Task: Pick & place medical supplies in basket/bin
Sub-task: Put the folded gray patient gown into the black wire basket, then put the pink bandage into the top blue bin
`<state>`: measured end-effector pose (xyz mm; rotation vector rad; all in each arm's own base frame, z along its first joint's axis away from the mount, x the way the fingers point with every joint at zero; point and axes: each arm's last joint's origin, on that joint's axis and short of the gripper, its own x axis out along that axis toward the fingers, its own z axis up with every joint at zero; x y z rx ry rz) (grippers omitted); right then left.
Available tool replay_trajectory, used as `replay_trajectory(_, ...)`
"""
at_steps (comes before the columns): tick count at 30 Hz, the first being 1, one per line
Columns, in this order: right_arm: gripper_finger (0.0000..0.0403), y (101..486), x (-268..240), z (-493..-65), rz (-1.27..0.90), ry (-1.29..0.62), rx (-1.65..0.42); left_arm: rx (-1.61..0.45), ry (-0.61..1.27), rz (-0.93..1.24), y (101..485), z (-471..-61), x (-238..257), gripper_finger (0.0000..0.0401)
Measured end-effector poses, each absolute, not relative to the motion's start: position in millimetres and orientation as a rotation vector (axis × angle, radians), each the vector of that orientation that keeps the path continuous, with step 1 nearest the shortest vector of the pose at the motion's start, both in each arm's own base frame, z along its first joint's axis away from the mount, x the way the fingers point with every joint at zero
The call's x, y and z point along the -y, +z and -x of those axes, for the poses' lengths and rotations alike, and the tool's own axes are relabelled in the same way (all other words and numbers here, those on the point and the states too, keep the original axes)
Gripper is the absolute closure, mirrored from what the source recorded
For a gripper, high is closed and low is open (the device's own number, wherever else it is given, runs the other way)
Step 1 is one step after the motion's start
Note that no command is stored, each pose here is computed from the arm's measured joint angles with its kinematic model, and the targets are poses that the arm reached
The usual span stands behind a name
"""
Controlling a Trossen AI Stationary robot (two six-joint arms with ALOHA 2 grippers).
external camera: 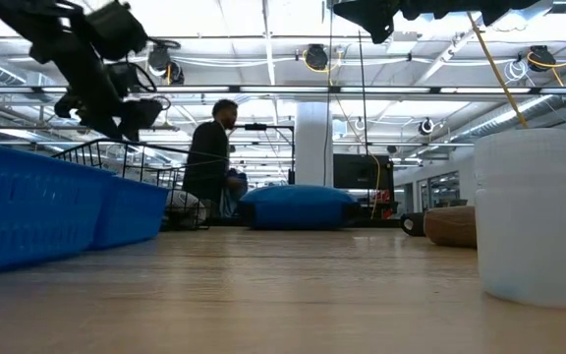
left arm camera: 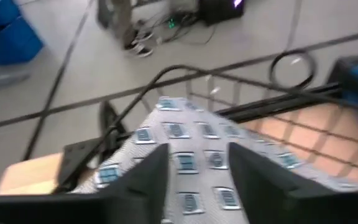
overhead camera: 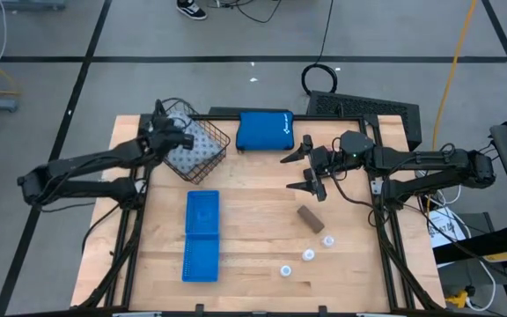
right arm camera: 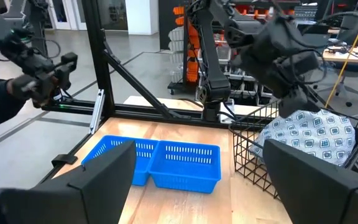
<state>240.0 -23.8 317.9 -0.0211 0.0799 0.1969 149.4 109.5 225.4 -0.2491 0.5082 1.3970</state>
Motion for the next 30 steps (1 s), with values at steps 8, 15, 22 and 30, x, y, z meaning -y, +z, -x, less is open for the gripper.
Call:
replay_trajectory(8,0.0064,316.8,23.9,-241.1,0.018,0.197,-0.085,-0.733,1.402,0.392,195.8,-147.4,-148.9,0.0382)
replay_trajectory(15,0.0064,316.8,23.9,-241.2,0.017,0.197,-0.085,-0.899,1.355,0.554,156.1,-150.6,-168.8,0.0371)
replay_trajectory(22,0.0064,316.8,23.9,-241.2,0.017,0.197,-0.085,-0.928,1.23,0.549,155.0,-155.9,-171.9,0.0371)
replay_trajectory(30,0.0064,315.2,25.0,-241.2,0.015,0.157,-0.102,-0.7,1.208,0.451,215.7,-149.3,-164.1,0.0371)
